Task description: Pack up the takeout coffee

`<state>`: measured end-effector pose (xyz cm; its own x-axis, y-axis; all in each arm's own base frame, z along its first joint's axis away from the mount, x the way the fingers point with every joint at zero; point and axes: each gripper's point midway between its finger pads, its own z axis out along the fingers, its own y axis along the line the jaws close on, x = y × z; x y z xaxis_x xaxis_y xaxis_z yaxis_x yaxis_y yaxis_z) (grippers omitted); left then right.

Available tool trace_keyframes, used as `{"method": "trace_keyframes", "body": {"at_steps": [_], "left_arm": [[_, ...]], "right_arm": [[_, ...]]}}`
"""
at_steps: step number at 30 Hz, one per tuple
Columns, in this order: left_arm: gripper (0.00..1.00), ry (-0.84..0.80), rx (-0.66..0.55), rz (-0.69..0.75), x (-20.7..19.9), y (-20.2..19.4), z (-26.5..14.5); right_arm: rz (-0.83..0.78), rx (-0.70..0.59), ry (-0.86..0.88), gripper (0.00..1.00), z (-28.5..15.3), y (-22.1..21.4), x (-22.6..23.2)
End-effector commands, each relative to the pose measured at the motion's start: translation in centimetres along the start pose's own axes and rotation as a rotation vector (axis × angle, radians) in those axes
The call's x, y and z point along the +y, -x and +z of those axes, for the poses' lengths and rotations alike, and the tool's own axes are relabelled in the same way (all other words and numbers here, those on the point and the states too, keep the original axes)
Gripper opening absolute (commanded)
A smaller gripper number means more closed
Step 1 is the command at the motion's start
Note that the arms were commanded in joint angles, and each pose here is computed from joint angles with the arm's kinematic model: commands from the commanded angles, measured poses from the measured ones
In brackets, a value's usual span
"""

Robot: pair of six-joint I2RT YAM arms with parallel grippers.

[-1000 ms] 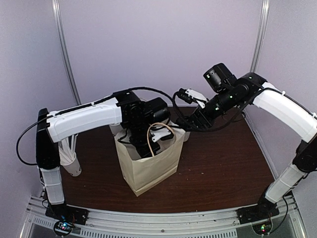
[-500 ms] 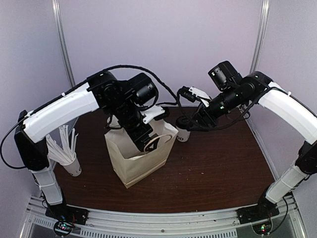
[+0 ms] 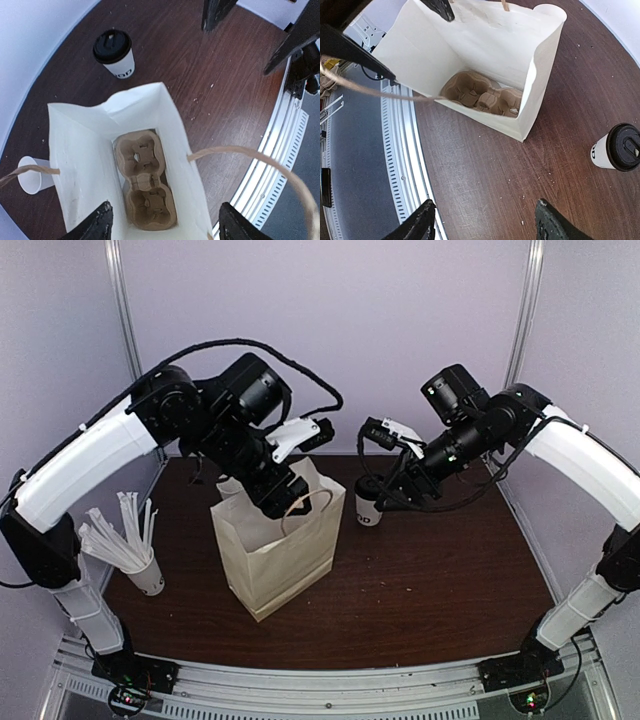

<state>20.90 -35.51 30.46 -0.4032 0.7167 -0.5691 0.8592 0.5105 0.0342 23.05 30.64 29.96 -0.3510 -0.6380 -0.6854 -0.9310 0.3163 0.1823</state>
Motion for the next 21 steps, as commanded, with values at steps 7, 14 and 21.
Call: {"method": "trace_keyframes", "body": {"at_steps": [7,14,21], "left_arm": [[0.62,0.203,-0.357,-0.101,4.1,3.1,-10.4],[0.69,0.276,-0.27,-0.287,7.2,-1.0,-8.8],[0.68,0.266,-0.163,-0.419,10.0,-3.7,-5.3]], "right_arm": [[-0.025,-0.03,0.033,0.68,-1.1,0.2,1.1],[-0.027,-0.029,0.042,0.68,-0.9,0.3,1.1],[-0.021,-0.021,0.05,0.68,-0.6,0.2,1.0]]}}
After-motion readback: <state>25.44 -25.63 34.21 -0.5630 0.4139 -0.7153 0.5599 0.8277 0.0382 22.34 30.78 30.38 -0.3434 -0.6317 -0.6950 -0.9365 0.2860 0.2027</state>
